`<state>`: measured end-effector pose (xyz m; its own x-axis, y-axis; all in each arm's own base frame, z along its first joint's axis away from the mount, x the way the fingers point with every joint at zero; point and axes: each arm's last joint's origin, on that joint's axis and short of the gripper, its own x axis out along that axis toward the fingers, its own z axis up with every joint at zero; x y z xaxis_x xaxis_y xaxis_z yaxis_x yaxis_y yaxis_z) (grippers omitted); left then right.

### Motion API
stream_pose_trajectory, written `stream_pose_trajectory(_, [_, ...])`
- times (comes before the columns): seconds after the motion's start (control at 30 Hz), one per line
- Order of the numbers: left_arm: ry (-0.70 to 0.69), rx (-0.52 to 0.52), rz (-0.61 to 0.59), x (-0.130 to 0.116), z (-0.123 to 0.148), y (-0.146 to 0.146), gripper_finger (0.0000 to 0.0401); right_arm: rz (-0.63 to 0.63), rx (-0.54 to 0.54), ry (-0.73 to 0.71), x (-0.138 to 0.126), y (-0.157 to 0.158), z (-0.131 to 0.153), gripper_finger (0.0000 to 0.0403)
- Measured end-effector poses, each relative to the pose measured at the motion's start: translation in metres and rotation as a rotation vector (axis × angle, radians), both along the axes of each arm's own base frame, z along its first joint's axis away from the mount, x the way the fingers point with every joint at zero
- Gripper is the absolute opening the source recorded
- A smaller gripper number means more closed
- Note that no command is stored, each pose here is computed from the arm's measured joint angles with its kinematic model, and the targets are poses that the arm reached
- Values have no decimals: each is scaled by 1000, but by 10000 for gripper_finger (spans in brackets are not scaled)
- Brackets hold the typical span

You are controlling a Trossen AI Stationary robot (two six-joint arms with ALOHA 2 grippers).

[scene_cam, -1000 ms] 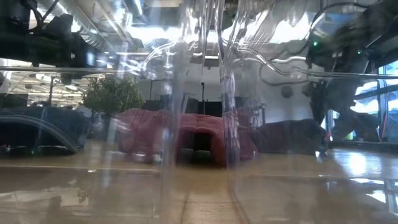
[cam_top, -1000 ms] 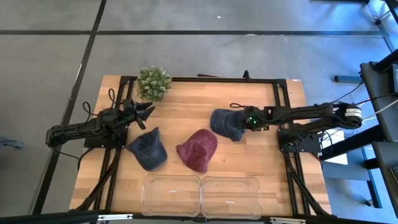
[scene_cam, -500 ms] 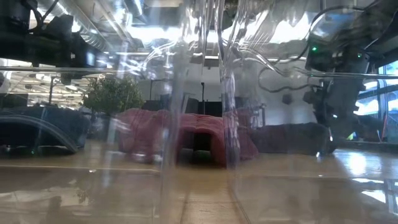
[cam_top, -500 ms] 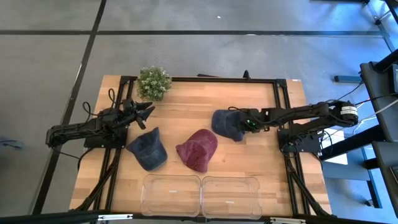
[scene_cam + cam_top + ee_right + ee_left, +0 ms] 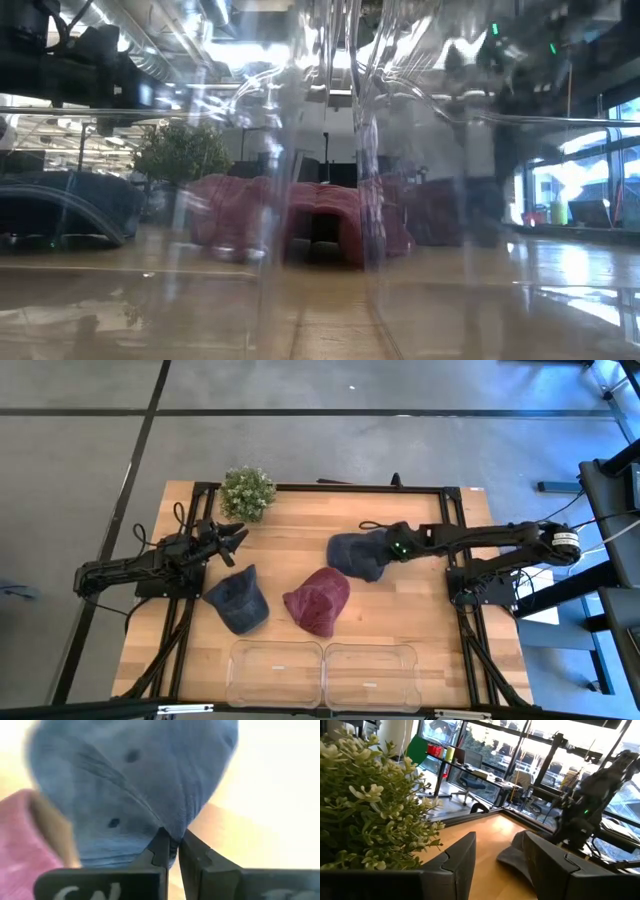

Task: Pick & Place hat
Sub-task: Put the right black cap into the right transparent bin

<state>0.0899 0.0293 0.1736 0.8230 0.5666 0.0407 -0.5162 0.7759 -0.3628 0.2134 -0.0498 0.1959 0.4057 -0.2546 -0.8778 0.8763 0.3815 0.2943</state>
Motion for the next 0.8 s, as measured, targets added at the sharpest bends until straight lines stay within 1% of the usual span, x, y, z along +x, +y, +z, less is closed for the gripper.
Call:
stream_pose_trajectory(0.2, [0,0,0,0,0,0,157,92,-123,-18,15,6,80,23])
stream_pose_trajectory(0.4, [0,0,1,0,0,0,159,179,-197,-146,17,28,161,23])
stream_pose_trajectory(0.53, [0,0,0,0,0,0,158,286,-210,-267,11,54,204,23])
stream_pose_trajectory(0.67, [0,0,-7,0,0,0,158,402,-178,-379,5,86,230,23])
stream_pose_trajectory(0.8, [-1,-2,-8,0,0,0,159,491,-69,-437,1,127,237,23])
